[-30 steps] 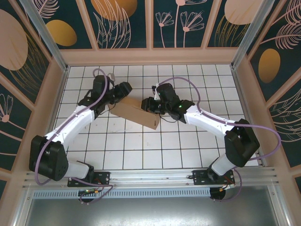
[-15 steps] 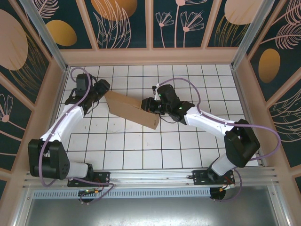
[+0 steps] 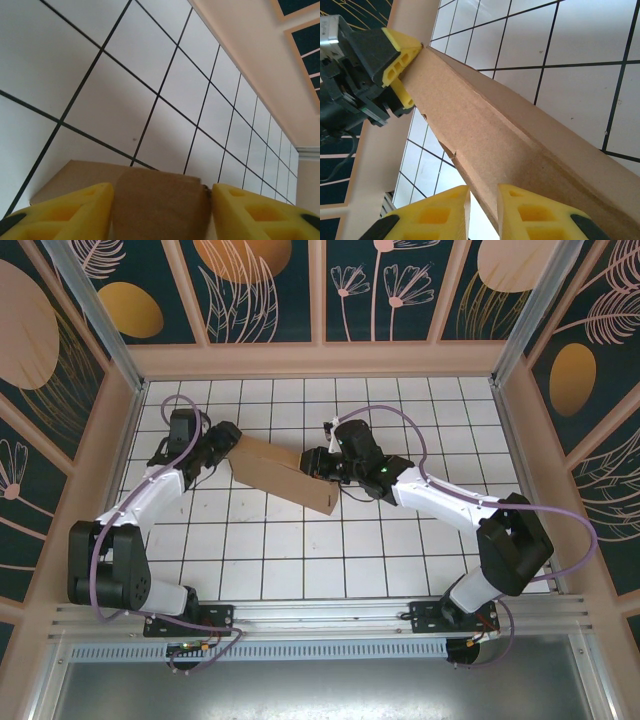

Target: Fold the paper box

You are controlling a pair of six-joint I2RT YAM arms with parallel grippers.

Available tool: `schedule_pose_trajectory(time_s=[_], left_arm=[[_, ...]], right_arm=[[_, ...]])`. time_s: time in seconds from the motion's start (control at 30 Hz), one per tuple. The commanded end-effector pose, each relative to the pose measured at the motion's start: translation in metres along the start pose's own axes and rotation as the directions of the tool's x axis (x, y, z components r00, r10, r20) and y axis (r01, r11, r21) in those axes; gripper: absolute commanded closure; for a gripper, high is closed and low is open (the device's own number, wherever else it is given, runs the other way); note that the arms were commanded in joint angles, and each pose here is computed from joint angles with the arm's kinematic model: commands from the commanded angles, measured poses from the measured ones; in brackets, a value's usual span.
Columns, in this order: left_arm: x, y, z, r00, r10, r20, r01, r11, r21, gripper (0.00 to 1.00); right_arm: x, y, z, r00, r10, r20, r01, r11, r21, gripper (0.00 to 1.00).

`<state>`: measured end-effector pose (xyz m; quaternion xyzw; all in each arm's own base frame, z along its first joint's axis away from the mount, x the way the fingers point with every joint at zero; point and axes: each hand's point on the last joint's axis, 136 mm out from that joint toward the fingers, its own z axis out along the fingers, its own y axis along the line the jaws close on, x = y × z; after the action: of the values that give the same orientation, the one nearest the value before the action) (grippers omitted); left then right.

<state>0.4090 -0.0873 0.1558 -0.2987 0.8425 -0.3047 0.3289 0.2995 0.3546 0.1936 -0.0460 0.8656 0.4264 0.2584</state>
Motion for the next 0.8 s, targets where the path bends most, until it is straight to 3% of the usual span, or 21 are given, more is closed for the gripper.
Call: schedule_pose_trajectory(time_s=[0.0, 0.4, 0.57, 0.77], left_arm=[[0.018, -0.009, 0.001, 0.996, -0.037, -0.084, 0.044, 0.995, 0.088, 0.47], [0.052, 0.005, -0.006, 0.967, -0.182, -0.177, 0.208, 0.969, 0.137, 0.52], [0.059, 0.007, -0.023, 0.953, -0.253, -0.167, 0.282, 0.942, 0.181, 0.48], [0.047, -0.011, -0.049, 0.978, -0.177, -0.108, 0.197, 0.957, 0.213, 0.38]], right_arm=[[0.029, -0.022, 0.003, 0.996, -0.005, -0.092, 0.011, 0.998, 0.067, 0.78], [0.001, -0.036, -0.004, 0.989, -0.129, -0.073, 0.142, 0.965, 0.218, 0.74], [-0.015, -0.040, -0.011, 0.969, -0.233, -0.079, 0.246, 0.929, 0.278, 0.70], [-0.033, -0.012, -0.030, 0.927, -0.371, -0.055, 0.373, 0.900, 0.226, 0.57]])
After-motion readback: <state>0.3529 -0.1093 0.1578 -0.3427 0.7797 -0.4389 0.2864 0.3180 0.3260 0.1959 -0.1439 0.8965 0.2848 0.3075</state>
